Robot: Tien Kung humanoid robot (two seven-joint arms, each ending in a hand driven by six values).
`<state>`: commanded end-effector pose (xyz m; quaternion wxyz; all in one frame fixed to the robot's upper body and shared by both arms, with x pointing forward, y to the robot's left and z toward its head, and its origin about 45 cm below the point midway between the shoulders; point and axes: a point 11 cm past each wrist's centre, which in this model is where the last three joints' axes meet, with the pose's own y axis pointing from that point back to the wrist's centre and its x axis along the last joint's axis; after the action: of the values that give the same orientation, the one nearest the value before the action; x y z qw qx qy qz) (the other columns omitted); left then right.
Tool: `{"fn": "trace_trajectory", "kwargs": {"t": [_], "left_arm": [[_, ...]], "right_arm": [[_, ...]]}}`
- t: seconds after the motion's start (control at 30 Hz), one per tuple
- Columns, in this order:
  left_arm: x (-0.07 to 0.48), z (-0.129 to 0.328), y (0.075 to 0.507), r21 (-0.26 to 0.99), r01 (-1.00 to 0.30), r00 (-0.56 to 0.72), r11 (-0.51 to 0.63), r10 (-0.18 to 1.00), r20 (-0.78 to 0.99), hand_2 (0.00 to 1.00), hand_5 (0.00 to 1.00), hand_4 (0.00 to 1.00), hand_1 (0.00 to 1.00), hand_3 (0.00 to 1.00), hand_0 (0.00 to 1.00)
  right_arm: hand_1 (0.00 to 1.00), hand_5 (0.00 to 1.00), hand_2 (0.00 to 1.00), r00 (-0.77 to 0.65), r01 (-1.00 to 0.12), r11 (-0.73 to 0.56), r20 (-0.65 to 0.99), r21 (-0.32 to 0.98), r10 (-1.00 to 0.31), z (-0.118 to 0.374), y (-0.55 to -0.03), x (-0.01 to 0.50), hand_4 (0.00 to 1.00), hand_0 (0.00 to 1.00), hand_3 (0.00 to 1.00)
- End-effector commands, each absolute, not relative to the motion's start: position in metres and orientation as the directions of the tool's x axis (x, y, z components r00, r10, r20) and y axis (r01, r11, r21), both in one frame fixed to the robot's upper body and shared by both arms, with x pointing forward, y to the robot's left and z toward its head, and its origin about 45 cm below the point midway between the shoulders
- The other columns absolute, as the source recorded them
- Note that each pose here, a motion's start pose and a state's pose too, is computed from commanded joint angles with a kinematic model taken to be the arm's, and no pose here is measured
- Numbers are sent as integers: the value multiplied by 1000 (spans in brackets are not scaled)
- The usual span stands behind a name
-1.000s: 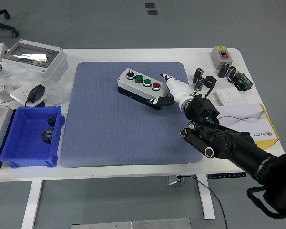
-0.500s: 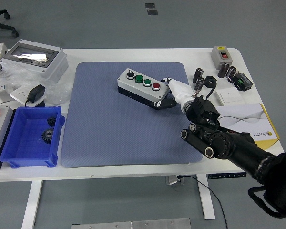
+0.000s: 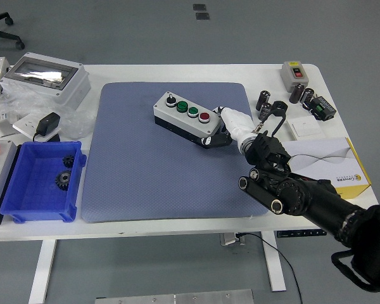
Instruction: Pick up the button,place it on the desk,press the button,press the button
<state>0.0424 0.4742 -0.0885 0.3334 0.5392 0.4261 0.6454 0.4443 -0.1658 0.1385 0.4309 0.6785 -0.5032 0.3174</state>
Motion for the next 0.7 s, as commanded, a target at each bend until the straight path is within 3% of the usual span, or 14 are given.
{"fn": "trace_trajectory", "kwargs": {"t": [0.1,0.13,0.7], "left_arm": [[42,-89,474,910,30,-196,-414,890,411,515,189,546,551,613,627],[42,-89,474,910,30,-196,-414,890,411,515,188,545,551,614,627],[42,-88,476,908,32,-198,-417,888,415,515,188,544,551,614,627]], "right_arm": [[460,69,408,285,-958,-125,862,256,-420,140,-165,445,585,272,442],[430,30,385,283,-959,-125,861,254,-423,141,-165,445,418,261,398],[397,2,365,380,-924,-172,863,340,-333,141,-159,447,342,247,365]]}}
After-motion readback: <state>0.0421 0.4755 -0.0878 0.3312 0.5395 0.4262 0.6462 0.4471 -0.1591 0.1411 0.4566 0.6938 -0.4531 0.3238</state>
